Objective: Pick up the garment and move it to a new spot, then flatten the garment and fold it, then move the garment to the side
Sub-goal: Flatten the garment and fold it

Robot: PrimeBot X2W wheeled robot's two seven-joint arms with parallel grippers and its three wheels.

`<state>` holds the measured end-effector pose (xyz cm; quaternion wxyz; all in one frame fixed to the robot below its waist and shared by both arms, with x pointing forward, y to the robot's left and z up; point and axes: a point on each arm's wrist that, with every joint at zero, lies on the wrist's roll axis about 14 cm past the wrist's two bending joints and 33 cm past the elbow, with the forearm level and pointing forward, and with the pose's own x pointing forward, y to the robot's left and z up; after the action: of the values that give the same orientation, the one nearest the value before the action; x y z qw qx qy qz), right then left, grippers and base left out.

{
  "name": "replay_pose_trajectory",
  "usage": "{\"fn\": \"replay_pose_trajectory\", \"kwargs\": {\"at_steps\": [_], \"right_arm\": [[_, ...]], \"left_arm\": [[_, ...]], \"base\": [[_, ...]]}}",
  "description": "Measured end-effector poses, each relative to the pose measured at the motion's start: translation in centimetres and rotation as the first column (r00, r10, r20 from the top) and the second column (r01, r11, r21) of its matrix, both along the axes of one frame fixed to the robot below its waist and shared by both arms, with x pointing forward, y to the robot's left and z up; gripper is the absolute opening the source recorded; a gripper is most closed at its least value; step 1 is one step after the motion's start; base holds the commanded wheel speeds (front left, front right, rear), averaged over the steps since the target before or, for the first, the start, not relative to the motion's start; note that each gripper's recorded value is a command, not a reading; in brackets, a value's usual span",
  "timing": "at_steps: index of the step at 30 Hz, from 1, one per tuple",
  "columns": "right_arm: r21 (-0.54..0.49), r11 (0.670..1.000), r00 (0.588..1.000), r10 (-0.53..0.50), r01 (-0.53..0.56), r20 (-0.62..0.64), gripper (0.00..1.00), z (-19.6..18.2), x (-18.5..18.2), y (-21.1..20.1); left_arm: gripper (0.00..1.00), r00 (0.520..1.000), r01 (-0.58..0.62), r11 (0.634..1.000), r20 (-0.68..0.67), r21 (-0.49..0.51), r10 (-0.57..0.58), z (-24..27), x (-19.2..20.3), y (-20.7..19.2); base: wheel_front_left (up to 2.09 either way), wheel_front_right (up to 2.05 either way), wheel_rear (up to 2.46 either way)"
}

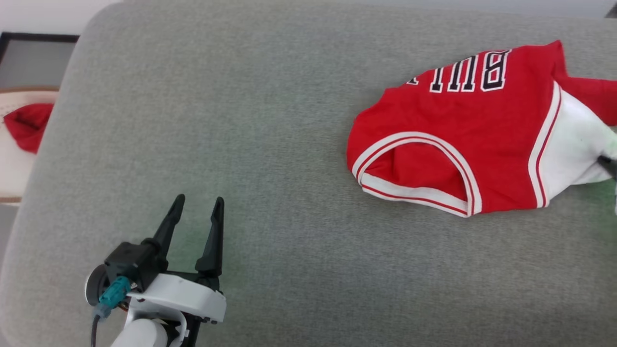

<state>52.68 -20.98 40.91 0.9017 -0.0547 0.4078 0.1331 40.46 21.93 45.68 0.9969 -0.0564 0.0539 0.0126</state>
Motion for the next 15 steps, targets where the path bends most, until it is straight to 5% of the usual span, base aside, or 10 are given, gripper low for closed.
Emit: {"fn": "replay_pose_trajectory", "kwargs": {"at_steps": [8, 15], "right_arm": [[0.014, 0.989, 0.985, -0.148, 0.147, 0.092, 0.0, 2.7, -0.5, -5.7], [-0.067, 0.953, 0.954, -0.293, 0.296, 0.056, 0.0, 1.1, -3.1, -11.7]], "left_arm": [[1.0, 0.999, 0.04, 0.999, 0.016, 0.002, -0.04, 0.3, 0.7, -1.1], [1.0, 0.999, 0.046, 0.999, 0.009, 0.007, -0.046, 0.1, 0.9, -1.1]], "base": [[0.0, 0.0, 0.0], [0.0, 0.0, 0.0]]}}
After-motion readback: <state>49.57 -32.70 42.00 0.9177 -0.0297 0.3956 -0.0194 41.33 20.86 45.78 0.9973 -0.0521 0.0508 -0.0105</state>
